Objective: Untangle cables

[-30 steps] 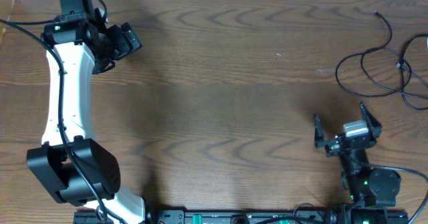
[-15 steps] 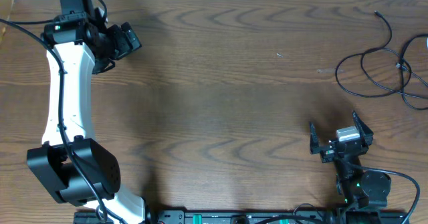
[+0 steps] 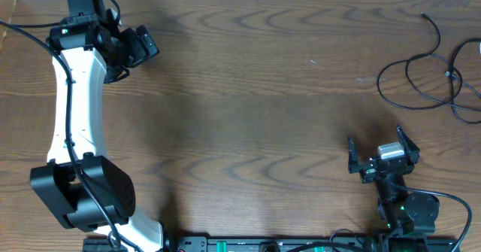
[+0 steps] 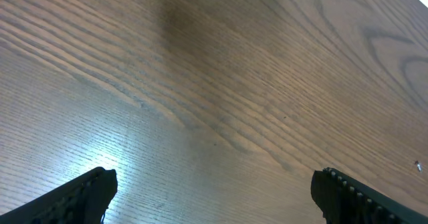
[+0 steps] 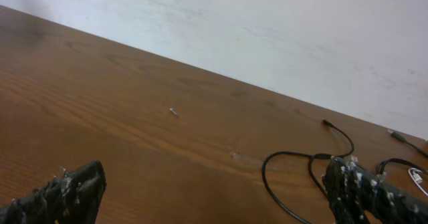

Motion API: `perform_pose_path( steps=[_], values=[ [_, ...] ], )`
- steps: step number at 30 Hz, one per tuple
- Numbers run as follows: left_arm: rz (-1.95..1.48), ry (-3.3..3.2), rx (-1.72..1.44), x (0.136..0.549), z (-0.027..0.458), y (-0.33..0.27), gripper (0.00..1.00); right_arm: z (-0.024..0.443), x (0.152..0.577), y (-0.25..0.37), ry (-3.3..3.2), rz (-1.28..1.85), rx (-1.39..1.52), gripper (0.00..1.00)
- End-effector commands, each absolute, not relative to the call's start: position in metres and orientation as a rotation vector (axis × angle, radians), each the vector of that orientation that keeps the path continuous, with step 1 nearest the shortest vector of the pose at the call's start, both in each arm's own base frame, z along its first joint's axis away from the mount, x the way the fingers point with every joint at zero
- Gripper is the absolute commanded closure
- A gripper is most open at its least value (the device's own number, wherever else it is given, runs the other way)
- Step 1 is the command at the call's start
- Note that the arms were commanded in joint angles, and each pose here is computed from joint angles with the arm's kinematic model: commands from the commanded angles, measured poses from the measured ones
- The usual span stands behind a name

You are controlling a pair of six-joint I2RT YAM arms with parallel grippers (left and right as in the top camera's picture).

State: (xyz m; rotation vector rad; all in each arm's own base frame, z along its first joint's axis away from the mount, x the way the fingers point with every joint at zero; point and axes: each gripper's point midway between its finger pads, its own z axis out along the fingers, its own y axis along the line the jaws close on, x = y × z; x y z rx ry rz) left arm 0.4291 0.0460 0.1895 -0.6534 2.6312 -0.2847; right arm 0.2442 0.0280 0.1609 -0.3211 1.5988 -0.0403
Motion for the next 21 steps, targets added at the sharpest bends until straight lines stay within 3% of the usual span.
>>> perform_pose_path(
  steps=[1,8,13,21],
  values=[
    [-0.266,2.612,-0.638,0.425,0.201,0.049,0.02,0.159,0.244,0.029,1.602,-0.042,-0.327,0.01],
    [-0.171,2.578,-0.642,0.421,0.213,0.060,0.02,0.159,0.244,0.029,1.602,-0.042,-0.327,0.01],
    [-0.167,2.412,-0.419,0.420,0.257,0.035,0.02,0.159,0.244,0.029,1.602,-0.042,-0.327,0.01],
    [-0.203,2.168,-0.272,0.366,0.266,0.006,0.02,0.159,0.244,0.029,1.602,-0.042,-0.327,0.01]
  ],
)
